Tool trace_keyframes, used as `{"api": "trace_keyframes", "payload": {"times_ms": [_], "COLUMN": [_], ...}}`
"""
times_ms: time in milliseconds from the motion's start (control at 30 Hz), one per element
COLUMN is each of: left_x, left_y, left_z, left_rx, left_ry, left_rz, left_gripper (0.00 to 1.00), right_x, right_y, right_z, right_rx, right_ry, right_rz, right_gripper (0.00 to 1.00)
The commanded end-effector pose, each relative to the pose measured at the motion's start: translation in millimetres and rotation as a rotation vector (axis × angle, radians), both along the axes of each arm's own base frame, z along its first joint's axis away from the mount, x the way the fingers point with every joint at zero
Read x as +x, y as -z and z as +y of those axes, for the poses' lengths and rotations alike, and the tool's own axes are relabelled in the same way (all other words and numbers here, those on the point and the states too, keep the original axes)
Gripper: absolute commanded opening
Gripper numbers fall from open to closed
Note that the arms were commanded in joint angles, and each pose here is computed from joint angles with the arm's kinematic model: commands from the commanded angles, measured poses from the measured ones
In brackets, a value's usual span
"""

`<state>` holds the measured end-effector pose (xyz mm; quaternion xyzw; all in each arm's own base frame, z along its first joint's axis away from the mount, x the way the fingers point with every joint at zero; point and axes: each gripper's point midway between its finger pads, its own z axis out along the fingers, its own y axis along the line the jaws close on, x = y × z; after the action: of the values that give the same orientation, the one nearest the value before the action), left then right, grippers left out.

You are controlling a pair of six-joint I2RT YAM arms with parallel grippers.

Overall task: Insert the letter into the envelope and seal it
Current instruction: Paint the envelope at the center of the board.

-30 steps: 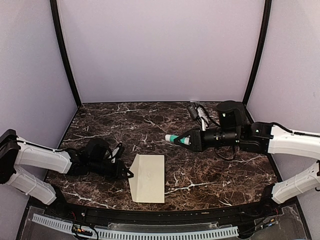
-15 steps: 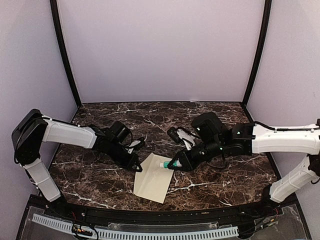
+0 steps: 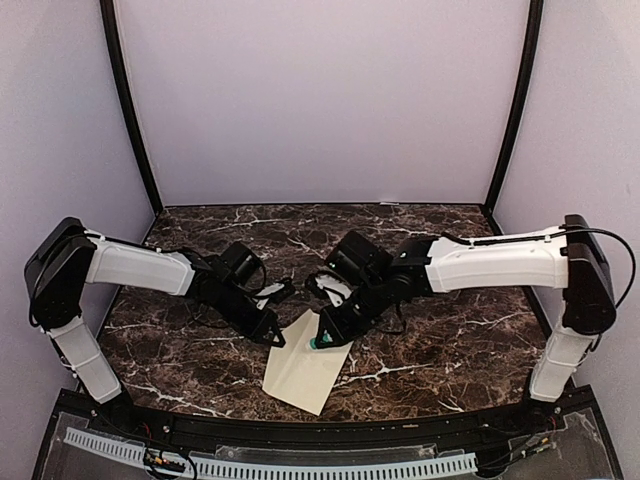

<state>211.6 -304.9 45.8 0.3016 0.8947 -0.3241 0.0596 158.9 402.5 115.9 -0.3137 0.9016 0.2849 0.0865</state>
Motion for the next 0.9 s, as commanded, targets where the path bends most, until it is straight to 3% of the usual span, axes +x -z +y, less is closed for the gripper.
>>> {"api": "trace_keyframes", "payload": {"times_ms": [0,867], "left_x": [-5.4,-9.4], "left_y": [-15.3,-14.8], "left_z": [-3.0,-7.6], "left_rx": [-0.047,-0.075], "left_ry": [0.023,0.034], "left_rz": [0.000,0.030], "left_gripper": [0.00,0.00], "right_x": [0.9,25.7], "right_y": [11.7,52.7], "right_z": [0.5,0.7], "right_rx": [-0.096,-0.251], "right_ry": [-0.009,-0.002], "right_rz": [0.033,0.038], "right_gripper": [0.08,0.07]}}
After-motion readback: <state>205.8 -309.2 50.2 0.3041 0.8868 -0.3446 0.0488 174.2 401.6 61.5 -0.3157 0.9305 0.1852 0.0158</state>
